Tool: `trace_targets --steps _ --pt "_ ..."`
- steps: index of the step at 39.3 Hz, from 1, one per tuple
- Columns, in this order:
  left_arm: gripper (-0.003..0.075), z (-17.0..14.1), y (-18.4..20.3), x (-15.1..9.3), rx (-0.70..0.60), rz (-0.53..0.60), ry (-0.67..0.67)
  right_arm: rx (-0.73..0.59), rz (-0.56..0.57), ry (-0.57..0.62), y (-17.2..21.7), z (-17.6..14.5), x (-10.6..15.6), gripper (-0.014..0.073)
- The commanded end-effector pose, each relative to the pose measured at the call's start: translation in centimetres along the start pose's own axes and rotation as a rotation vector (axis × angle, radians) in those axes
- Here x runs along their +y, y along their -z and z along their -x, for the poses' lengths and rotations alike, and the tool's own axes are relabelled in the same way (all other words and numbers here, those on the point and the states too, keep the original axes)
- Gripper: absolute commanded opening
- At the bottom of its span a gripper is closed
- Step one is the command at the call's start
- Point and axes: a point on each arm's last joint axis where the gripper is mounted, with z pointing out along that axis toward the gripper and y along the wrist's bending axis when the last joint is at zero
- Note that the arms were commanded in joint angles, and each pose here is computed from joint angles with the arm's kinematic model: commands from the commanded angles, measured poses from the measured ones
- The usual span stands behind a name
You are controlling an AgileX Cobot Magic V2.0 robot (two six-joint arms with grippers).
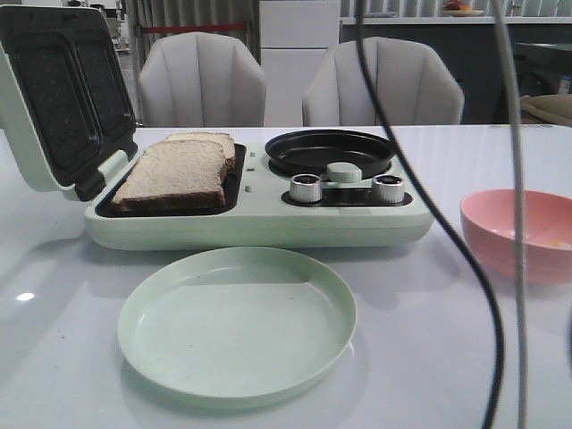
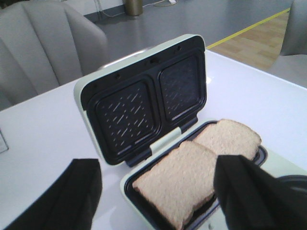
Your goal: Make breakfast with bread and shrimp
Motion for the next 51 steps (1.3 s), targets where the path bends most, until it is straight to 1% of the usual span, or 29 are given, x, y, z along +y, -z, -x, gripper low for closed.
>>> trace_targets --steps 1,2,6,8,9,13,18,22,25,31,40,45,51 --pt "0.0457 1.6 0.0 0.0 -0.098 0.005 0.016 -0.007 -0.006 0.029 3.3 1.1 1.0 0.0584" --pt "0.0457 1.6 0.0 0.0 -0.098 0.005 0.016 0.013 -0.009 0.044 3.6 0.9 1.0 0.0584" --pt "0.0457 1.6 0.0 0.0 -0.098 0.005 0.016 0.092 -0.038 0.040 5.2 0.6 1.0 0.0584" --pt "0.0457 1.6 0.0 0.0 -0.098 0.005 0.016 0.124 -0.083 0.028 6.2 0.6 0.7 0.0584" --pt "0.0457 1.6 0.0 0.0 -0.098 0.005 0.016 0.140 -0.128 0.021 7.0 0.6 0.3 0.0584" --pt "0.0457 1.6 0.0 0.0 -0.098 0.005 0.016 0.154 -0.242 -0.024 9.2 0.9 -0.7 0.0584" --pt "0.0457 1.6 0.0 0.0 -0.098 0.005 0.016 0.099 -0.402 -0.054 12.9 1.3 -2.1 0.0584" --pt "0.0457 1.6 0.0 0.0 -0.098 0.005 0.016 0.010 -0.485 -0.082 15.5 1.0 -2.4 0.0584" --pt "0.0457 1.6 0.0 0.0 -0.098 0.005 0.016 -0.068 -0.529 -0.090 17.1 0.2 -2.1 0.0584" --pt "0.0457 1.6 0.0 0.0 -0.098 0.005 0.016 -0.188 -0.561 -0.066 18.8 -2.3 -1.2 0.0584" --pt "0.0457 1.6 0.0 0.0 -0.098 0.005 0.016 -0.262 -0.576 -0.078 20.2 -7.4 0.1 0.0584" --pt "0.0457 1.6 0.0 0.0 -0.098 0.005 0.016 -0.329 -0.573 -0.113 21.2 -9.7 1.0 0.0584" --pt "0.0457 1.6 0.0 0.0 -0.098 0.005 0.016 -0.389 -0.570 -0.114 22.7 -12.5 2.2 0.0584"
